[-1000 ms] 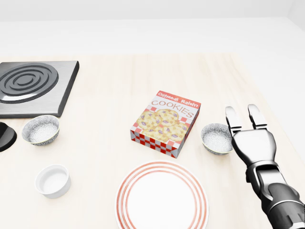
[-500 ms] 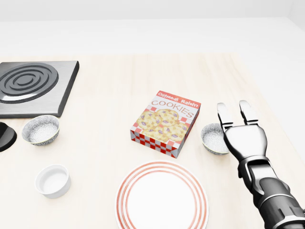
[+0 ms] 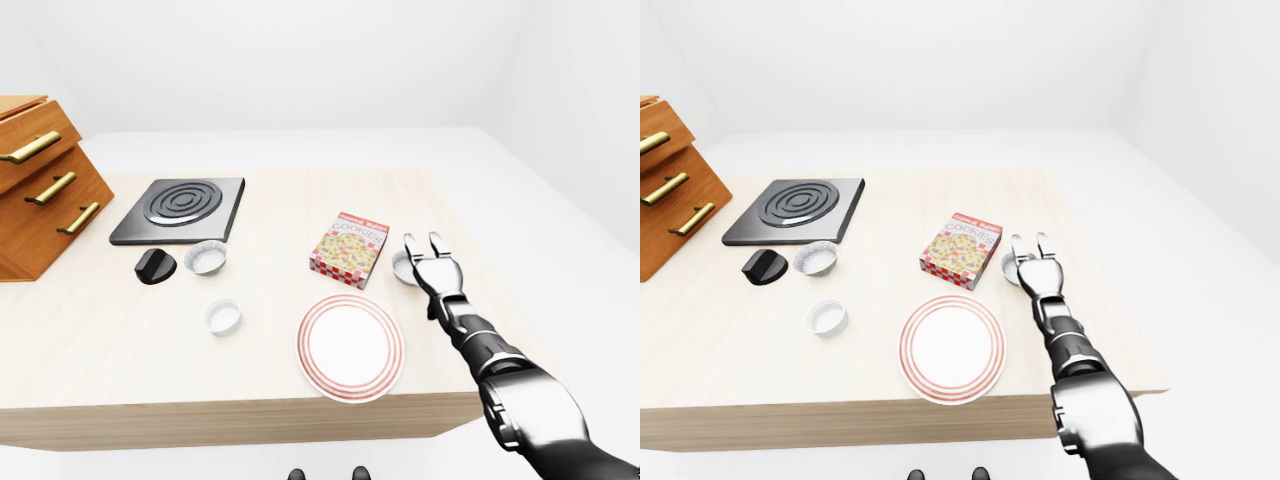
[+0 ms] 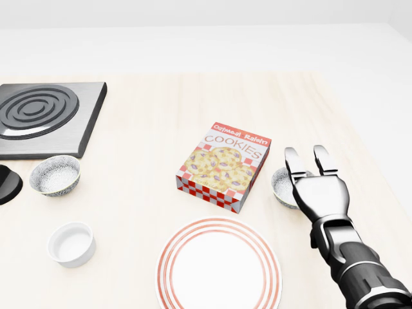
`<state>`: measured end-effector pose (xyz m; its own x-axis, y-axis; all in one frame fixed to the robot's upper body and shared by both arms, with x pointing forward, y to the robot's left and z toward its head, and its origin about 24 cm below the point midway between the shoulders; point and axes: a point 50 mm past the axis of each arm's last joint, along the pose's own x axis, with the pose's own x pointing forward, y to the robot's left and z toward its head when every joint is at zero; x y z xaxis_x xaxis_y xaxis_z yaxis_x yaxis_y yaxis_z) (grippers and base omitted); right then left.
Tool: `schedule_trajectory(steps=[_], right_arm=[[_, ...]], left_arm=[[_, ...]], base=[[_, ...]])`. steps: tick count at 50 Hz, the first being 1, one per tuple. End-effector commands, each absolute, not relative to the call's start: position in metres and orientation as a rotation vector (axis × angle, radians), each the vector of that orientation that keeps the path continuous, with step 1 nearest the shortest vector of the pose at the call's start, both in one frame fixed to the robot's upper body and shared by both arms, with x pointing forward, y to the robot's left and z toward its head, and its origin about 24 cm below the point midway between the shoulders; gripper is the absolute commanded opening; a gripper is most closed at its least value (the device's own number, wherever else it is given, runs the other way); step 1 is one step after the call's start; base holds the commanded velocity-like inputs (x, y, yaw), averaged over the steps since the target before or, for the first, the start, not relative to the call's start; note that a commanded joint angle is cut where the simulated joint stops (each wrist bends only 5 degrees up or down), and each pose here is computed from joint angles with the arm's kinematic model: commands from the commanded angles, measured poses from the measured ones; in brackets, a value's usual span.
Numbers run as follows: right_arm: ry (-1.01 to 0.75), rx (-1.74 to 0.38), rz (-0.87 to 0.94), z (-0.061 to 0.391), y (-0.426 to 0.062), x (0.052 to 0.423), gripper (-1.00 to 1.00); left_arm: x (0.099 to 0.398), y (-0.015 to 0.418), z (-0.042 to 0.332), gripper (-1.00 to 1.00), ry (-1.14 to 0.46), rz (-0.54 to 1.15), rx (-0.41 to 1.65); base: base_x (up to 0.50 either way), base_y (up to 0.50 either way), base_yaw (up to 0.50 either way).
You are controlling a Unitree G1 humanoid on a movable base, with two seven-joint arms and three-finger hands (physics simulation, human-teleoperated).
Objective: Pick the akita bowl next to the plate and place it on the plate.
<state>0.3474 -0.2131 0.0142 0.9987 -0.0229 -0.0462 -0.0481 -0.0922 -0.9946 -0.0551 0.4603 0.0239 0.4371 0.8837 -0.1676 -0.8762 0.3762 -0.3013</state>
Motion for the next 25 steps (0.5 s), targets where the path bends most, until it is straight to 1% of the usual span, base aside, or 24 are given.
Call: schedule_trajectory(steps=[1,10,25], right_arm=[[0.062,-1.654,0.052,0.0084,-0.2054,0.3458,1.00],[0.067,-1.652,0.061,0.0069,-0.2033,0.3455,1.00],[0.101,-1.605,0.017,0.0093,-0.2099,0.3463,1.00]], left_arm=[[-0.0551,0.4598,0.0228,1.00,-0.027,1.126,-0.378],[-0.0554,0.4596,0.0194,1.00,-0.022,1.123,-0.396],[-0.0548,0.4588,0.0207,1.00,-0.017,1.121,-0.389]], base=[[0.00,0.00,0.00],[0.00,0.00,0.00],[0.00,0.00,0.00]])
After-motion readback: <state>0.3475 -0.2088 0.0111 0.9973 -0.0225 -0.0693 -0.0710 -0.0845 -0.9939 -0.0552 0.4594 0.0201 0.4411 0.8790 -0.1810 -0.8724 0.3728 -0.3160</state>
